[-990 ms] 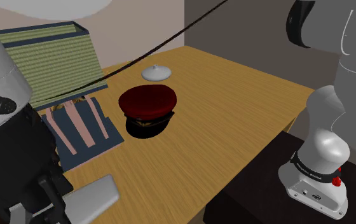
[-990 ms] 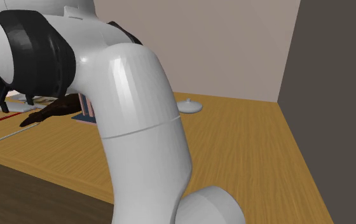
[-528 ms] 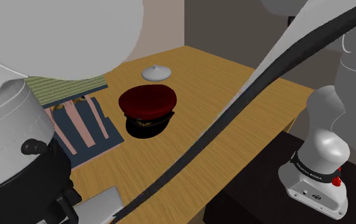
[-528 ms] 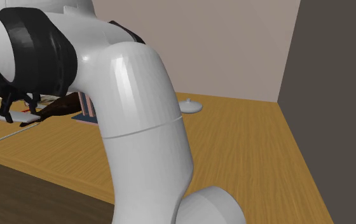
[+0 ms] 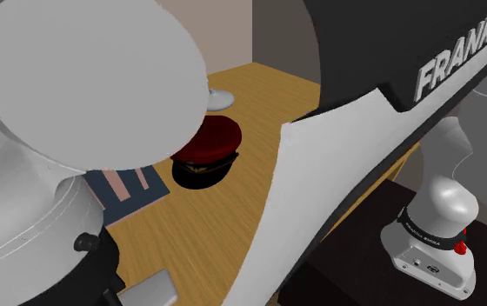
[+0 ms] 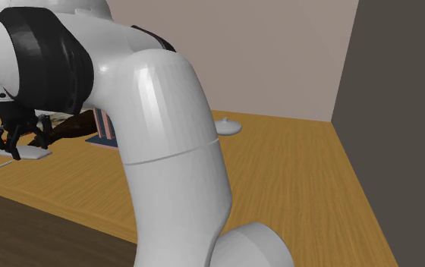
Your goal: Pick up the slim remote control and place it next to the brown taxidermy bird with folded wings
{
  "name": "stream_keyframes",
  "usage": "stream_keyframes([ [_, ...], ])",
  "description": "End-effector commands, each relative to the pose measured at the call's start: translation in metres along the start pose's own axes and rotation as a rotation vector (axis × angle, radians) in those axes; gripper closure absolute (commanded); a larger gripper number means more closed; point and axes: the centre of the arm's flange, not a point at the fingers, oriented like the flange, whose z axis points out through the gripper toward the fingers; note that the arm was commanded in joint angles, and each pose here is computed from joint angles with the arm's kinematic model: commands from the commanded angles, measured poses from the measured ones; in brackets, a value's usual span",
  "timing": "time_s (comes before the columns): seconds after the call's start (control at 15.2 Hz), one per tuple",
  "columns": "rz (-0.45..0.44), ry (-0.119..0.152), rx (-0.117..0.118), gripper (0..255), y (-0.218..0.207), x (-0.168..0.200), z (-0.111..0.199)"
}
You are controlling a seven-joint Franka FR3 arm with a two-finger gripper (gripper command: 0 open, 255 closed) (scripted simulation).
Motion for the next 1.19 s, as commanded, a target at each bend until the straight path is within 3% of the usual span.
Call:
stream_keyframes([
  [0.0,0.0,0.001,0.0,255,0.001,0.0,0.011],
  [0.53,0.0,0.001,0.0,255,0.001,-0.001,0.053],
  [1.06,0.0,0.001,0.0,255,0.001,-0.001,0.055],
  [1.12,0.0,0.001,0.0,0,0.002,-0.001,0.055],
])
